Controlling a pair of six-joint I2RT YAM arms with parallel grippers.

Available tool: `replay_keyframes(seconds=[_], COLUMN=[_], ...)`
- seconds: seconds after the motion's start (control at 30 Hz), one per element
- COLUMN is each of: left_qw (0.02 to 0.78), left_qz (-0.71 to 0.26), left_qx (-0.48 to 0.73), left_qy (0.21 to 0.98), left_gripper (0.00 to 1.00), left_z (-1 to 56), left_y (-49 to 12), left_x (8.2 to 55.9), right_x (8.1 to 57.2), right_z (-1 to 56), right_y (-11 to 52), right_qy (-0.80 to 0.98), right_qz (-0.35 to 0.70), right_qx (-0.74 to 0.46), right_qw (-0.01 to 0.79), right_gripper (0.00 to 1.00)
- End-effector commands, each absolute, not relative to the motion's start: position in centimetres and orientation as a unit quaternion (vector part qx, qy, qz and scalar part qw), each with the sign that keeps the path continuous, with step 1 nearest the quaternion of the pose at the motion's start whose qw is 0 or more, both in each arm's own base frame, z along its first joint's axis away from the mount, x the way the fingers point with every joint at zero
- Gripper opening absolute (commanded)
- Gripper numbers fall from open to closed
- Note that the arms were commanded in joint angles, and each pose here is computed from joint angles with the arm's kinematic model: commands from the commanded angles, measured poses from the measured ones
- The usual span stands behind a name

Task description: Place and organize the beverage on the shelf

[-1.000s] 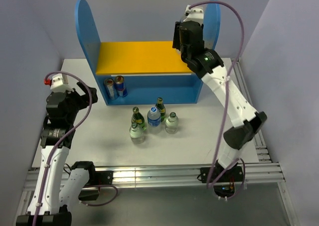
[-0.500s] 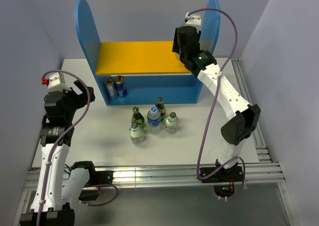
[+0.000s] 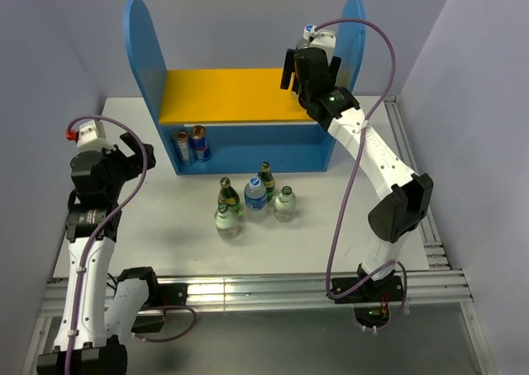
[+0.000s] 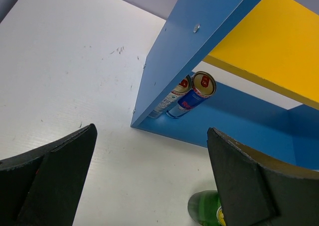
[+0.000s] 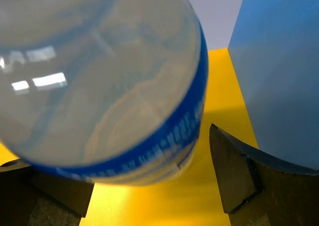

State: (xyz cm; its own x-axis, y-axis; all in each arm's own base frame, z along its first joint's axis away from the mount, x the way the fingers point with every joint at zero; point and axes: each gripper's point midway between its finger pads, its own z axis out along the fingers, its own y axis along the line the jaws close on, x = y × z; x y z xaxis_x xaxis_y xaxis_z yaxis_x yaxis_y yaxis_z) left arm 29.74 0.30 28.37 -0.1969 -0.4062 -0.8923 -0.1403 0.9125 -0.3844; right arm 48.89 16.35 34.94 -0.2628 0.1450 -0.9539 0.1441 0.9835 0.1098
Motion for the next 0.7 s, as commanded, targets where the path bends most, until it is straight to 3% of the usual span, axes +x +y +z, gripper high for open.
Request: replay_keyframes(seconds=[0.0, 0.03, 0.43, 0.67], left_qw=[0.624, 0.624, 0.623, 0.625], left_qz=[-0.117, -0.117, -0.114, -0.116], left_qx=[-0.168, -0.17, -0.178, -0.178], left_qy=[0.754, 0.754, 0.753, 0.752], left_gripper=[0.99, 0.99, 0.99, 0.99], left_z=[29.7, 29.6, 29.5, 29.7], left_y=[0.2, 0.3, 0.9, 0.9], left_x=[30.0, 30.0, 30.0, 29.9], right_x=[46.9, 46.2, 36.8, 28.4], right_z=[38.4, 39.1, 39.6, 32.5], right_y=[15.3, 15.2, 17.3, 24.7], right_qy=[0.772, 0.768, 0.764, 0.799], right_qz=[0.022, 0.026, 0.079, 0.167], right_qx=[0.115, 0.118, 0.102, 0.018], right_qw=[0.624, 0.629, 0.632, 0.578], right_gripper=[0.92, 0.99, 1.0, 1.0])
